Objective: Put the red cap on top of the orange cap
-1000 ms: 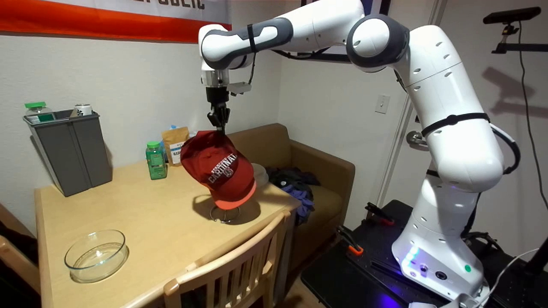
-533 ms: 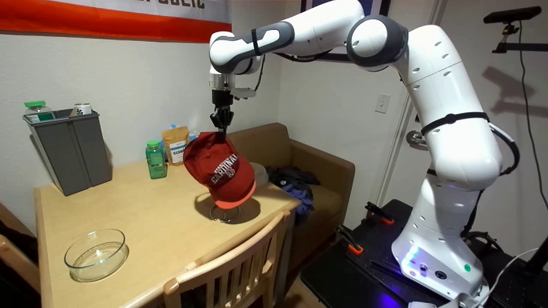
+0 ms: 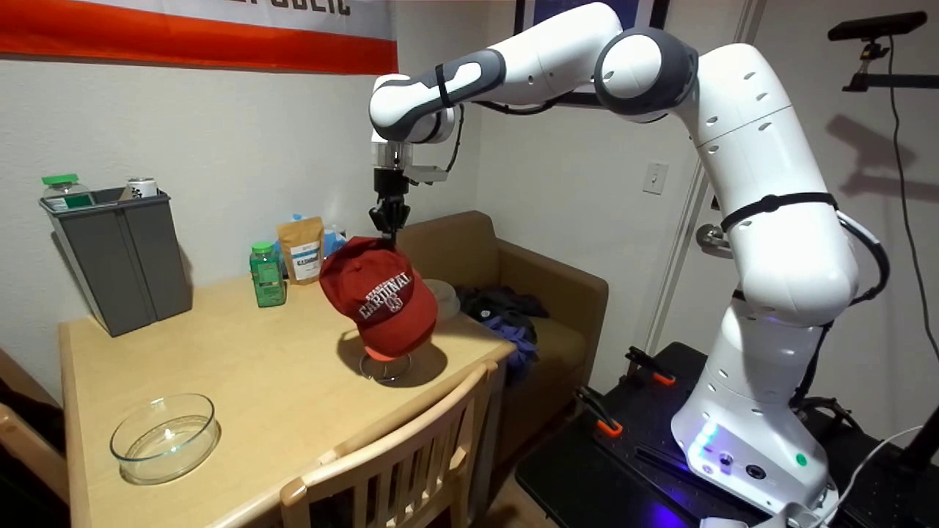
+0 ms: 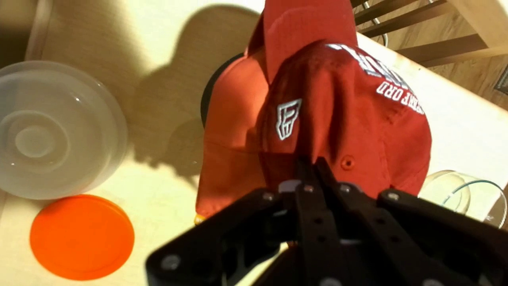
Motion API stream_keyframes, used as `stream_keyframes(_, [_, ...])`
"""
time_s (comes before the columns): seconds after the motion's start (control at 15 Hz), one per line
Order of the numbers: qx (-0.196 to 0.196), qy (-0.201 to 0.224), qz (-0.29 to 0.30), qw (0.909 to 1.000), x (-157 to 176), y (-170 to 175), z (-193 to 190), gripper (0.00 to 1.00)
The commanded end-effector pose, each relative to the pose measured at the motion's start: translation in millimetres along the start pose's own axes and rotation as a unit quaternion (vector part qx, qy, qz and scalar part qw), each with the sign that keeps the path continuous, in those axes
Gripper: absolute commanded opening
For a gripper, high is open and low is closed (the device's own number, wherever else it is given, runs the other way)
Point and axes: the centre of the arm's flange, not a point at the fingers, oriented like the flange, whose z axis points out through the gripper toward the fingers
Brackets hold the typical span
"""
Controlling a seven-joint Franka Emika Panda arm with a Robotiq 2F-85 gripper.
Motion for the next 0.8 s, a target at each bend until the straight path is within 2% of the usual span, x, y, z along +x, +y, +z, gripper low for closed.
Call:
stream_keyframes(0.0, [0.008, -0.005, 0.019, 0.9998, -13.1, 8.0, 12.3, 0.01])
stream_keyframes(0.73, [0.017, -0.02, 0.038, 0.9989, -21.2, 22.6, 26.4, 0.02])
